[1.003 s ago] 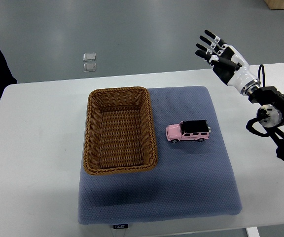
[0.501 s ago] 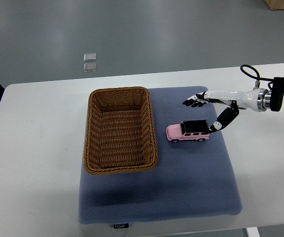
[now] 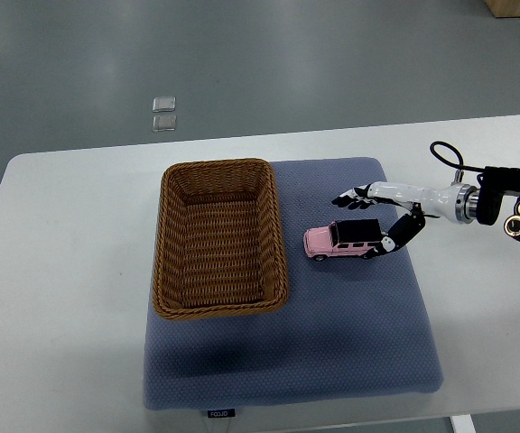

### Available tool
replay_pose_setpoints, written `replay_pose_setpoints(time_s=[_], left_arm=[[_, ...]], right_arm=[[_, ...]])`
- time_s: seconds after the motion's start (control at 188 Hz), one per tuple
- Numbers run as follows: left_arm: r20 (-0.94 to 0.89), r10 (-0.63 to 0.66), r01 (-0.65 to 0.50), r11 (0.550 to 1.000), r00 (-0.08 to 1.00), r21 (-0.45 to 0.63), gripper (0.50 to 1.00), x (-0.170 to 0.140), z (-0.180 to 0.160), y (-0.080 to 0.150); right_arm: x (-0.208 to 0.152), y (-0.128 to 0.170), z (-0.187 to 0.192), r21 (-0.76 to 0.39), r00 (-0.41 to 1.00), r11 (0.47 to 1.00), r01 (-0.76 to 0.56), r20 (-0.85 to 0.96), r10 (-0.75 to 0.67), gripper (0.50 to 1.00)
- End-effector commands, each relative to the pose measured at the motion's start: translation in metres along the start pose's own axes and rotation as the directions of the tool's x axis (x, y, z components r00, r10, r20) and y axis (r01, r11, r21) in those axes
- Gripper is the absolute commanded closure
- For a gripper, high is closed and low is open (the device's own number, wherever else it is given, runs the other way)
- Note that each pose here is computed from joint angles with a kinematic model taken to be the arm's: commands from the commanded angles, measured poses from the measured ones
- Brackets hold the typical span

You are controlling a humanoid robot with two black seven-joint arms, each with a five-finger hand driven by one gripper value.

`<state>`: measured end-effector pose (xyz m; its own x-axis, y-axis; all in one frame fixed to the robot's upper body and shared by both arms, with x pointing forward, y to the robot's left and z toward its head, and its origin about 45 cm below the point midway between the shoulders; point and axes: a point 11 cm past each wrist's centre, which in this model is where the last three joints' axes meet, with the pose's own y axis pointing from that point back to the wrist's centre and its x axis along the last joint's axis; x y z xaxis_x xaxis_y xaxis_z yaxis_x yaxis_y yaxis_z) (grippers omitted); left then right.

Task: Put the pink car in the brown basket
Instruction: 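Close the right hand fingers around the pink toy car, then lift the car and carry it over the brown wicker basket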

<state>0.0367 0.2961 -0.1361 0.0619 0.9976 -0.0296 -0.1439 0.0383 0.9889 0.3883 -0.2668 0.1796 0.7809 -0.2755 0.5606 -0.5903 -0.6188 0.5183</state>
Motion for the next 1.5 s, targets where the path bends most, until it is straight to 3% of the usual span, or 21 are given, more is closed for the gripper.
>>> replay_pose_setpoints(time_s=[0.0, 0.203, 0.331, 0.469, 0.549, 0.64, 0.731, 1.173, 1.493], left_arm=[[-0.001, 0.0, 0.0, 1.0, 1.0, 0.002, 0.5, 0.0, -0.001, 0.0], [0.0, 0.0, 0.0, 1.0, 1.0, 0.001, 0.5, 0.0, 0.0, 0.0], [0.001, 0.0, 0.0, 1.0, 1.0, 0.001, 0.5, 0.0, 0.0, 0.0], [0.001, 0.002, -0.002, 1.0, 1.0, 0.001, 0.5, 0.001, 0.0, 0.0], [0.001, 0.002, -0.002, 1.0, 1.0, 0.001, 0.5, 0.001, 0.0, 0.0], [0.001, 0.0, 0.0, 1.0, 1.0, 0.001, 0.5, 0.0, 0.0, 0.0], [0.001, 0.002, -0.002, 1.0, 1.0, 0.003, 0.5, 0.001, -0.001, 0.0], [0.001, 0.002, -0.002, 1.0, 1.0, 0.001, 0.5, 0.001, 0.0, 0.0], [0.001, 0.002, -0.002, 1.0, 1.0, 0.003, 0.5, 0.001, -0.001, 0.0]], right_arm=[[-0.006, -0.004, 0.005, -0.013, 1.0, 1.0, -0.003, -0.004, 0.003, 0.589], [-0.013, -0.011, 0.01, -0.025, 1.0, 1.0, -0.008, -0.002, 0.008, 0.595], [-0.017, -0.013, 0.011, -0.029, 1.0, 0.999, -0.018, -0.013, 0.017, 0.638], [-0.018, -0.013, 0.013, -0.038, 0.999, 0.999, -0.016, -0.038, 0.014, 0.742], [-0.018, -0.013, 0.013, -0.038, 0.999, 0.999, -0.014, -0.044, 0.013, 0.767], [-0.015, -0.012, 0.012, -0.03, 0.998, 0.999, -0.035, -0.05, 0.033, 0.863], [-0.01, -0.012, 0.009, -0.022, 0.997, 0.998, -0.051, -0.061, 0.05, 1.0], [0.055, 0.019, -0.015, 0.023, 0.98, 0.991, -0.133, -0.149, 0.135, 1.0], [0.079, 0.0, -0.062, 0.118, 0.965, 0.981, -0.154, -0.197, 0.176, 1.0]])
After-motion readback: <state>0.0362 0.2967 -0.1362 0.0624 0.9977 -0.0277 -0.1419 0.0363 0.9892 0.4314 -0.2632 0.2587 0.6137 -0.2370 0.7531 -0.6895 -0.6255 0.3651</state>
